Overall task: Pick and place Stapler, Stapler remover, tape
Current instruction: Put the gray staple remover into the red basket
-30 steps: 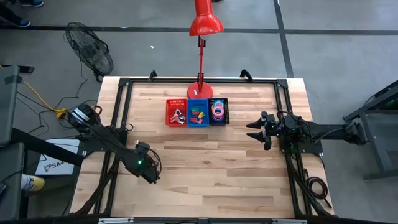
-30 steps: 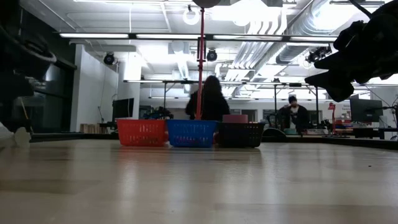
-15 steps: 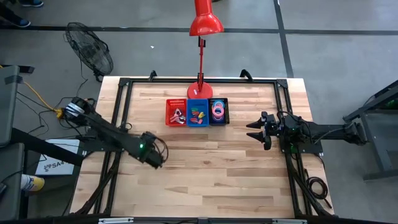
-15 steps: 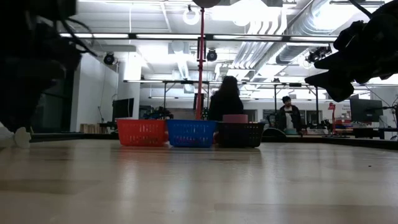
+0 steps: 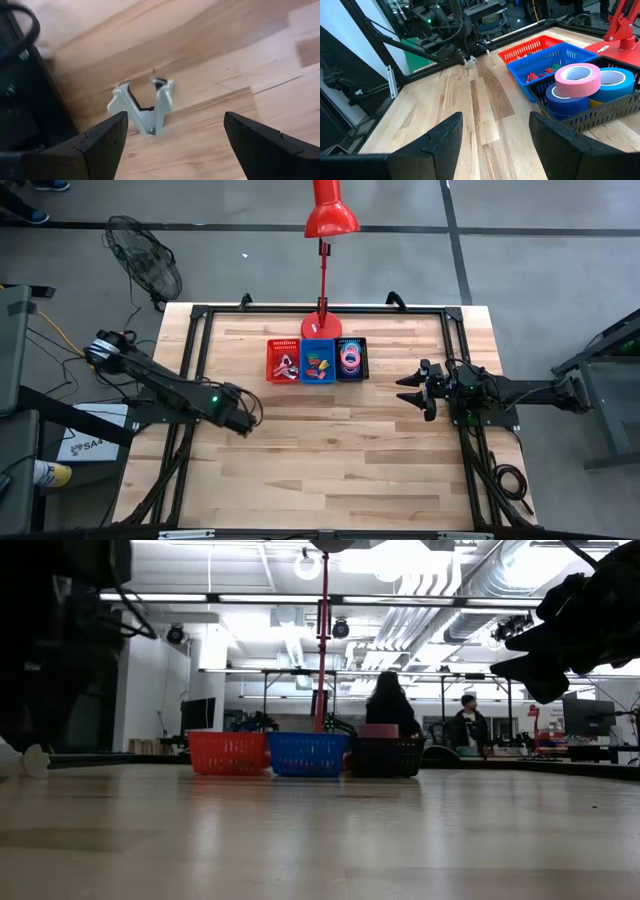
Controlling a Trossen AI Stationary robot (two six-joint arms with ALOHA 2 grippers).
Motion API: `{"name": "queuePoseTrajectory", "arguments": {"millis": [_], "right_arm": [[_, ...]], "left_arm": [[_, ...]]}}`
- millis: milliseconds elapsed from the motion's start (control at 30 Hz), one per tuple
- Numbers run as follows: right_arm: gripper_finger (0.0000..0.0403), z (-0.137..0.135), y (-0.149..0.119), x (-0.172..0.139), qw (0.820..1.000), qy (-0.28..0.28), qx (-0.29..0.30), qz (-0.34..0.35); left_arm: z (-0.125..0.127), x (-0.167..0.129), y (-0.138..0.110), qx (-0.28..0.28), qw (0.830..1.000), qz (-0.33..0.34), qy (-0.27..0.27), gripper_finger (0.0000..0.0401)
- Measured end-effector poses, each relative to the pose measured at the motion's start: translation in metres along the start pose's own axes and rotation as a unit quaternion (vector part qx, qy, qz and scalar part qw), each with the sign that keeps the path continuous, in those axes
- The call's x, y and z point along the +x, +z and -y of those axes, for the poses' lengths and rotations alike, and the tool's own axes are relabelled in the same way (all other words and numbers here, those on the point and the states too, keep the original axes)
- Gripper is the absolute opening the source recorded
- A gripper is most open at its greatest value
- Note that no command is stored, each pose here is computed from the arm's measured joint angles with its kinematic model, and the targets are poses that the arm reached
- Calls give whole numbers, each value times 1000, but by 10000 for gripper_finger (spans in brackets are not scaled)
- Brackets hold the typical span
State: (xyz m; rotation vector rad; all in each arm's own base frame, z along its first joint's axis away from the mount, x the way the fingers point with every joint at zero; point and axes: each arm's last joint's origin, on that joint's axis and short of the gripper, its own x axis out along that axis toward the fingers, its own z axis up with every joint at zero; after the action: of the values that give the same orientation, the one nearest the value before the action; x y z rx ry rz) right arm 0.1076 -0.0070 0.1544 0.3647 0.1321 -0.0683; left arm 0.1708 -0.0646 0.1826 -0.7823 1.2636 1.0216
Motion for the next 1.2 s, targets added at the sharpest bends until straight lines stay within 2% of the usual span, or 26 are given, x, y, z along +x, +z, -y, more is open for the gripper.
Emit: {"name": "queuePoseTrajectory", "arguments": {"millis": [233,400,633,767,967,1200], "right_arm": [[220,0,0,0,1000,0,0,0],[220,0,0,0,1000,0,0,0],[220,0,0,0,1000,0,0,0],[220,0,0,0,1000,0,0,0],[220,0,0,0,1000,0,0,0],[220,0,0,0,1000,0,0,0]], "left_arm": [[-8,13,-9,-33,999,-28,17,326],[-9,9,-7,-36,999,-21,-1,326],[-17,16,-8,-45,998,-13,28,326],[-17,27,-10,-49,999,-13,5,326],[-24,38,-11,-53,998,-6,17,326],[-23,42,-10,-47,999,15,1,317]]}}
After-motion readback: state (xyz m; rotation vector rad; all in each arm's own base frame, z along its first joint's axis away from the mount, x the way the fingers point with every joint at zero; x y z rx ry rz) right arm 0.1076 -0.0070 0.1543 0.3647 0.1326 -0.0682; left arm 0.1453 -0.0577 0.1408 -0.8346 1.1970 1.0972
